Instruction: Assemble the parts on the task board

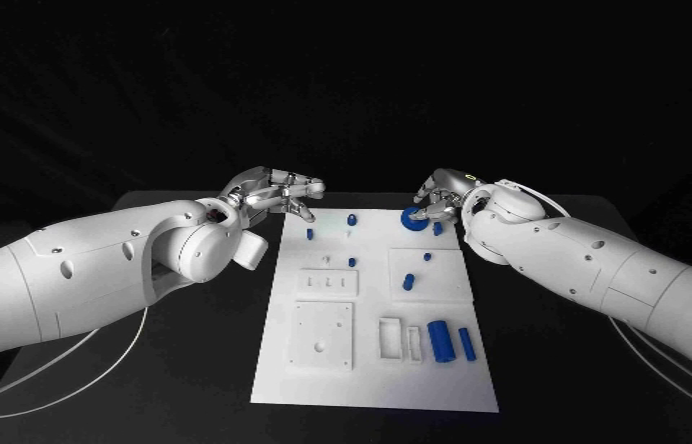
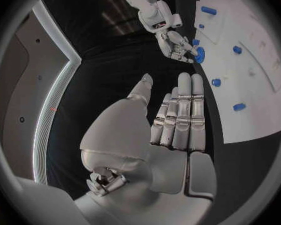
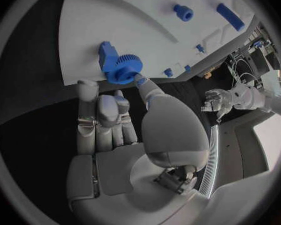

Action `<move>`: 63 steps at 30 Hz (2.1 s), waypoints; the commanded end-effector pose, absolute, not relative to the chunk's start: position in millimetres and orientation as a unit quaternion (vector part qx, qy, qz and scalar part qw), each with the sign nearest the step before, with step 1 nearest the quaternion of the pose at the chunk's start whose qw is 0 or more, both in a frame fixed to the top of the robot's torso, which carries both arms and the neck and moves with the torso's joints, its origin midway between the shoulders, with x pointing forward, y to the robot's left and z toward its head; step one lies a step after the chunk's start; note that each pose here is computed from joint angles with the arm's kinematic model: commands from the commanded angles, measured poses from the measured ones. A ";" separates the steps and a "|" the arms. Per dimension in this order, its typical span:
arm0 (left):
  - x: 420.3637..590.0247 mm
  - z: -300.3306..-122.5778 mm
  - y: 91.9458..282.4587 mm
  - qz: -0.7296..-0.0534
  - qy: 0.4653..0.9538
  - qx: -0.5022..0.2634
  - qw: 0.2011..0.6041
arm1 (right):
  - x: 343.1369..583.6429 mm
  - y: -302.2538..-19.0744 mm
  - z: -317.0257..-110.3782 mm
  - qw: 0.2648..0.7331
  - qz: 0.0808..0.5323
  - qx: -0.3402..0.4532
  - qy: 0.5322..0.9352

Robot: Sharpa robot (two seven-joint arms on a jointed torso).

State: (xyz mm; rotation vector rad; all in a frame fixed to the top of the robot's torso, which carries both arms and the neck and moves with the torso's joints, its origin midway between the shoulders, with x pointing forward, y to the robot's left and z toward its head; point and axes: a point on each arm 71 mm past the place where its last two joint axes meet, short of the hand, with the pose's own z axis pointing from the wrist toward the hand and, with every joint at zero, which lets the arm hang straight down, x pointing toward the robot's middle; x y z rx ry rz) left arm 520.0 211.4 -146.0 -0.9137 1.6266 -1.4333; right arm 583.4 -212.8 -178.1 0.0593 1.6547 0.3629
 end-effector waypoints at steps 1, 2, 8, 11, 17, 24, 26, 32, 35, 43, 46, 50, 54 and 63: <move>519.3 -144.2 208.5 -0.570 0.638 -0.350 0.381 | 581.6 -212.4 -186.0 0.645 0.156 0.012 0.748; 519.3 -144.3 208.6 -0.570 0.638 -0.350 0.381 | 581.4 -212.8 -186.7 0.643 0.155 0.011 0.750; 519.5 -144.4 208.9 -0.569 0.638 -0.351 0.381 | 579.6 -214.4 -189.6 0.636 0.154 0.009 0.756; 519.8 -144.5 209.2 -0.569 0.638 -0.351 0.381 | 578.3 -214.5 -190.5 0.633 0.155 0.007 0.758; 520.2 -144.5 210.0 -0.568 0.638 -0.351 0.382 | 575.8 -213.0 -190.9 0.632 0.159 0.004 0.759; 520.4 -144.6 210.1 -0.568 0.638 -0.352 0.382 | 575.3 -213.4 -191.3 0.632 0.158 0.004 0.759; 520.4 -144.6 210.0 -0.568 0.638 -0.352 0.382 | 575.3 -213.6 -191.4 0.632 0.158 0.004 0.759; 520.8 -144.7 210.4 -0.568 0.638 -0.352 0.383 | 575.0 -214.0 -191.4 0.633 0.160 0.004 0.758; 521.1 -144.7 210.7 -0.567 0.638 -0.352 0.384 | 574.9 -214.2 -190.9 0.635 0.161 0.005 0.755; 521.3 -144.8 211.0 -0.567 0.638 -0.353 0.384 | 574.7 -216.1 -191.5 0.634 0.159 0.007 0.757; 521.4 -144.8 211.3 -0.566 0.638 -0.353 0.384 | 574.7 -217.1 -192.1 0.632 0.156 0.007 0.759; 521.4 -144.9 211.3 -0.566 0.638 -0.353 0.384 | 574.3 -217.3 -193.0 0.630 0.152 0.005 0.762; 521.3 -144.9 211.2 -0.566 0.639 -0.353 0.384 | 574.0 -216.7 -193.3 0.630 0.148 0.000 0.763; 521.3 -145.0 211.2 -0.566 0.639 -0.353 0.384 | 573.7 -214.2 -190.6 0.645 0.140 -0.006 0.751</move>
